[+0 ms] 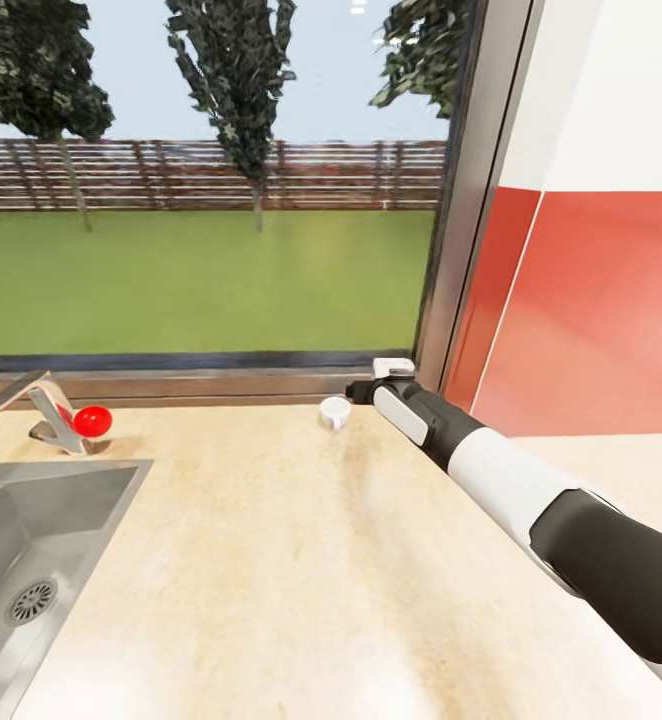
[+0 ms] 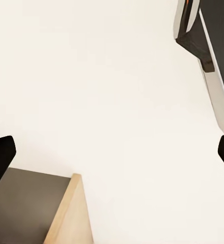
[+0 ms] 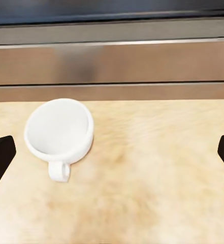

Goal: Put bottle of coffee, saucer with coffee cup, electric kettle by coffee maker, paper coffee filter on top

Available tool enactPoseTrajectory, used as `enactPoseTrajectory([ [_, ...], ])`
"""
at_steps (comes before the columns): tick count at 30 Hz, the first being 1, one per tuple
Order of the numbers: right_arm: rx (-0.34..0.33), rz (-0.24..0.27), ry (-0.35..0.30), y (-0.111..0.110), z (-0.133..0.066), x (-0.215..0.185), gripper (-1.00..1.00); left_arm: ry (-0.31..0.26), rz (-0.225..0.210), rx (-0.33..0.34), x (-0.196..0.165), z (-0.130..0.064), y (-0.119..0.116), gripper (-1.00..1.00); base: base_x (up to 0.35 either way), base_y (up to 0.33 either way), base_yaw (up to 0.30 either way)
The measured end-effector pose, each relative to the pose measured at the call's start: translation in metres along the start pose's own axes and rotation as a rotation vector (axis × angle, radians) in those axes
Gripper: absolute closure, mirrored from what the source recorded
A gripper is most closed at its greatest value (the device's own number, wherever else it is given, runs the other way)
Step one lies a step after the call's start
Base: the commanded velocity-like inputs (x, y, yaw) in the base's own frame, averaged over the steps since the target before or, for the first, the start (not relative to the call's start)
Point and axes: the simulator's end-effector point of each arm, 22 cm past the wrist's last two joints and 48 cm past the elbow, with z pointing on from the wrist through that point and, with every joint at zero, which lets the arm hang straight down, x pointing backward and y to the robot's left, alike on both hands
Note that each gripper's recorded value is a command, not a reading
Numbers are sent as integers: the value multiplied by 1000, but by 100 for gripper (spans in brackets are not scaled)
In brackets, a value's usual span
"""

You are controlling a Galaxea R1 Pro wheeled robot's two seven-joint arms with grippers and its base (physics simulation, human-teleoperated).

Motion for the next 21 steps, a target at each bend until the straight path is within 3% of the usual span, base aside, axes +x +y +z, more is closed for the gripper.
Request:
enactPoseTrajectory([
  [21, 1, 3, 32, -2, 16, 19, -100, 35, 7, -2, 14, -2, 1, -100, 0, 12, 0],
])
